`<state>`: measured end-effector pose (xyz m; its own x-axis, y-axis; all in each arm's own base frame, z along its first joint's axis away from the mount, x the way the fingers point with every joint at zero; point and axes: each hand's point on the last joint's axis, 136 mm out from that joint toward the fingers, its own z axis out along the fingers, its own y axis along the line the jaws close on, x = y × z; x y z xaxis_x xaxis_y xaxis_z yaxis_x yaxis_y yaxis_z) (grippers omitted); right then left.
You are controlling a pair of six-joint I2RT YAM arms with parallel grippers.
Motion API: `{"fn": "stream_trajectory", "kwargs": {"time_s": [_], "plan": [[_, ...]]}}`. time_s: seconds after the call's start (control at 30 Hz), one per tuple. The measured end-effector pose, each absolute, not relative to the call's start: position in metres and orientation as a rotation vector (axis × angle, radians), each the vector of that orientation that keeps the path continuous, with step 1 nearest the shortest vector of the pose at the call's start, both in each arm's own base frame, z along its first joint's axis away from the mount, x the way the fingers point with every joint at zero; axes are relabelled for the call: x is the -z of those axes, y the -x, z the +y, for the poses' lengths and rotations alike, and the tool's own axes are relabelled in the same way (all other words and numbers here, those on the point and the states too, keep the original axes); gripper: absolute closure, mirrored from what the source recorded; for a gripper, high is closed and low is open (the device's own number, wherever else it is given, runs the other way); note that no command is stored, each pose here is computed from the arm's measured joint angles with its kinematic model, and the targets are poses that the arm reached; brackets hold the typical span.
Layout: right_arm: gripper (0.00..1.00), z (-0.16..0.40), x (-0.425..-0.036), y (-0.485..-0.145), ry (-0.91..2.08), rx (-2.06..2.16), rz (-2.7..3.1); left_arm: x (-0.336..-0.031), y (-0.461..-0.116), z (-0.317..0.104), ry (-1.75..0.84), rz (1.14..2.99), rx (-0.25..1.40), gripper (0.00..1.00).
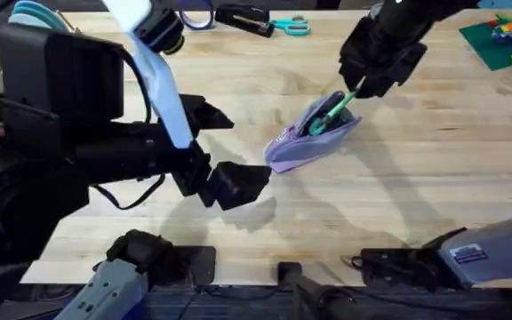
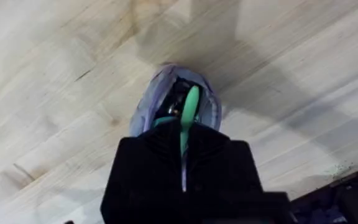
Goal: Unzip the bag, pick up the pens from the table one at a time and place them inside, then zip the bag closed.
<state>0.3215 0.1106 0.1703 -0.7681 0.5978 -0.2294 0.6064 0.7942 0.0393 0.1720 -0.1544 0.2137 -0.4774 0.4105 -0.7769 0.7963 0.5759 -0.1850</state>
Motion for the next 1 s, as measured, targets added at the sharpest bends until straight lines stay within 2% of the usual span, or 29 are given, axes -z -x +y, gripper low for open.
{"fn": "stream_trajectory", "kwargs": {"time_s": [0.27, 0.6, 1.0], "plan": [[0.967, 0.121, -0.16, -0.321, -0.972, 0.061, 2.751, -0.214, -0.172, -0.154, -0.958, 2.108, 0.708, 0.008], [0.969, 0.125, -0.136, -0.303, -1.074, 0.116, 2.758, -0.214, -0.172, -0.154, -0.958, 2.108, 0.708, 0.008], [0.969, 0.141, -0.121, -0.312, -1.175, -0.009, 2.709, -0.214, -0.172, -0.154, -0.958, 2.108, 0.708, 0.008]]}}
